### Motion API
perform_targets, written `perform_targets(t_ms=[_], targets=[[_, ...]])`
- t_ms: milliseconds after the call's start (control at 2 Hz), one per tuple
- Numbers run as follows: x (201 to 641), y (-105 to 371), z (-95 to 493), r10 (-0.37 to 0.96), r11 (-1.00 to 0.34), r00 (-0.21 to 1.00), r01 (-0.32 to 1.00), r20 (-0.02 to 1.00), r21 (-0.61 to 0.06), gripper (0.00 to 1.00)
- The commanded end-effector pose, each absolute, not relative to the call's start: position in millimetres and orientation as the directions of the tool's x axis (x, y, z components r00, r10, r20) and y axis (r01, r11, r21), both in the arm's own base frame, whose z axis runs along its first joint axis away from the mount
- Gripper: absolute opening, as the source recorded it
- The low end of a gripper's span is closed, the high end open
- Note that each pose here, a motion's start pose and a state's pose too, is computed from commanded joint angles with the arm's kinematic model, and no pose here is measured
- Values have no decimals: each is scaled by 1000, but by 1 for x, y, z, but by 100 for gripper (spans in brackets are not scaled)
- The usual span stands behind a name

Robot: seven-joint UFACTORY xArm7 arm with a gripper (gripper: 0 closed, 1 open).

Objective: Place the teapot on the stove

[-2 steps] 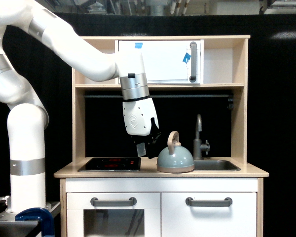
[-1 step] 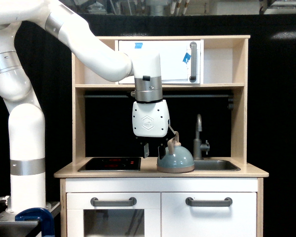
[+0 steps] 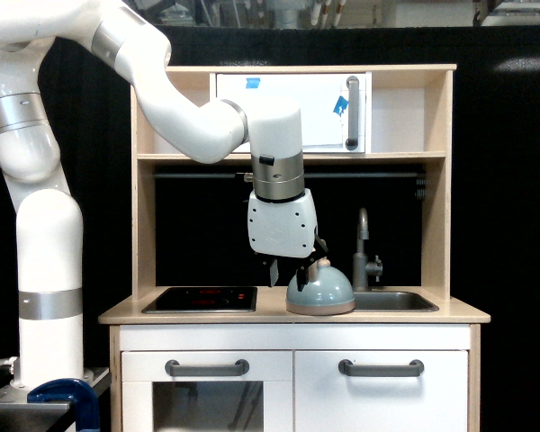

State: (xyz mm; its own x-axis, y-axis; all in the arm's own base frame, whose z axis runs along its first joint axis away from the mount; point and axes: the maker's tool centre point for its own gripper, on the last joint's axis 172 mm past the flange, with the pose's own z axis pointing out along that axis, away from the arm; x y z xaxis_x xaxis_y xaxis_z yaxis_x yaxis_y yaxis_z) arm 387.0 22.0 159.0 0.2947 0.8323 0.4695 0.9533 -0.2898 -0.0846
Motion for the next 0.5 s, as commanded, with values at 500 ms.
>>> perform_targets(t_ms=[500], targets=[[394,39,171,769,-239,250,966,588,-99,100]])
